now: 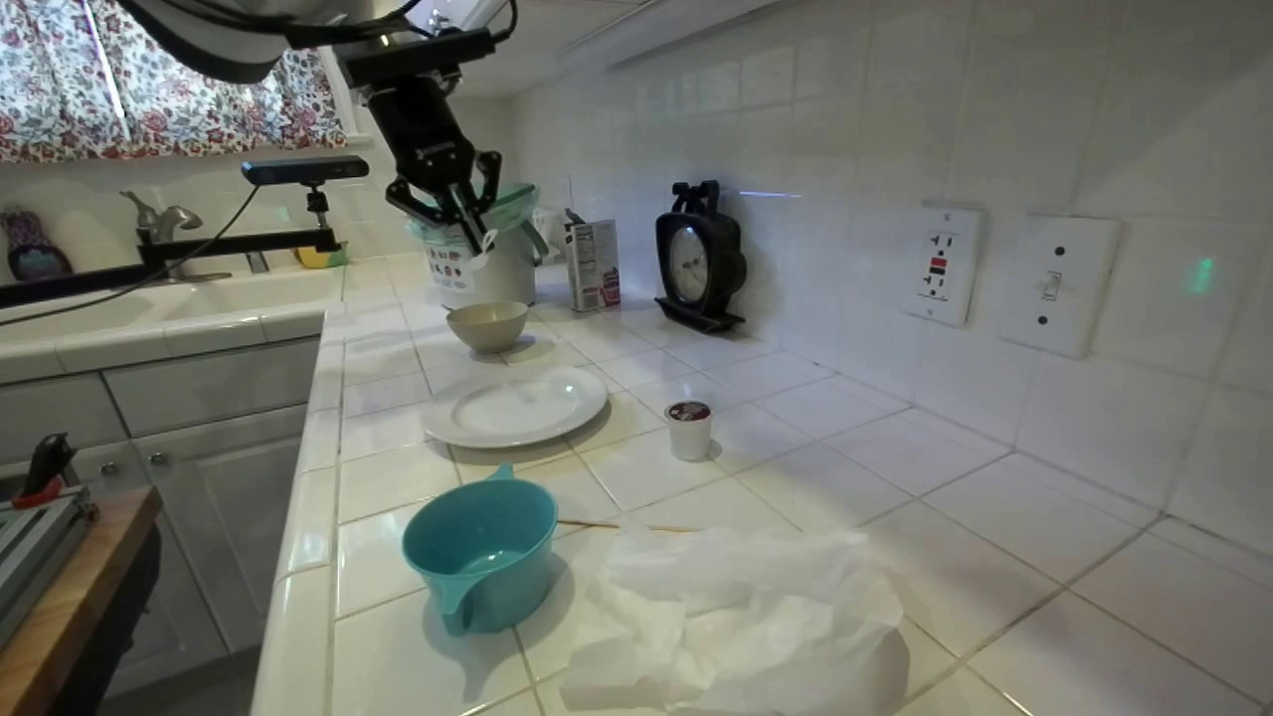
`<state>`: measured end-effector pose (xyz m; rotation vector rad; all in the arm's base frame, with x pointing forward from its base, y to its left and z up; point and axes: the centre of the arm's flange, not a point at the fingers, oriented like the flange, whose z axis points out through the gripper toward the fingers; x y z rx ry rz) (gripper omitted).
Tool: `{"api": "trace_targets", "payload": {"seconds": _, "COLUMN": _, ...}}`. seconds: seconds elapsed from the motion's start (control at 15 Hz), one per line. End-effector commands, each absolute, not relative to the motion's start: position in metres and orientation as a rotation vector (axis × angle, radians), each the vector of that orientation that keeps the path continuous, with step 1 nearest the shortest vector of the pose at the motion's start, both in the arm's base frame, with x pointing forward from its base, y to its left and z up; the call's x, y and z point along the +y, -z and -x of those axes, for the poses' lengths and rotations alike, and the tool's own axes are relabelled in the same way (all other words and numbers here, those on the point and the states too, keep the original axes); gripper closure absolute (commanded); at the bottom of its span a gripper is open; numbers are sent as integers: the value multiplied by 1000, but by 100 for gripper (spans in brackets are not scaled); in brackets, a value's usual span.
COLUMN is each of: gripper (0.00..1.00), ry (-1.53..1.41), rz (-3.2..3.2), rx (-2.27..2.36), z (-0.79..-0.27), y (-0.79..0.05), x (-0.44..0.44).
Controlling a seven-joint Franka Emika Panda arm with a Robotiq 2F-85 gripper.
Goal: Use the white spoon to stir the grey bowl then return the spoon to the white plate.
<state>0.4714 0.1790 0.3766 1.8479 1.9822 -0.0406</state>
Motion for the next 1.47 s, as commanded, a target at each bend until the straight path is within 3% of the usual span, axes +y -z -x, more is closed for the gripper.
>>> {"api": "trace_targets", "payload": {"seconds": 0.0, "gripper": 97, "ry": 97, "rz": -1759, "rx": 1998, "z": -484, "y": -374, "x": 203}}
{"api": "trace_targets", "payload": {"seconds": 1.4, "gripper": 97, "ry": 81, "rz": -1280, "rx": 2101, "z": -490, "y": -326, "x": 331}}
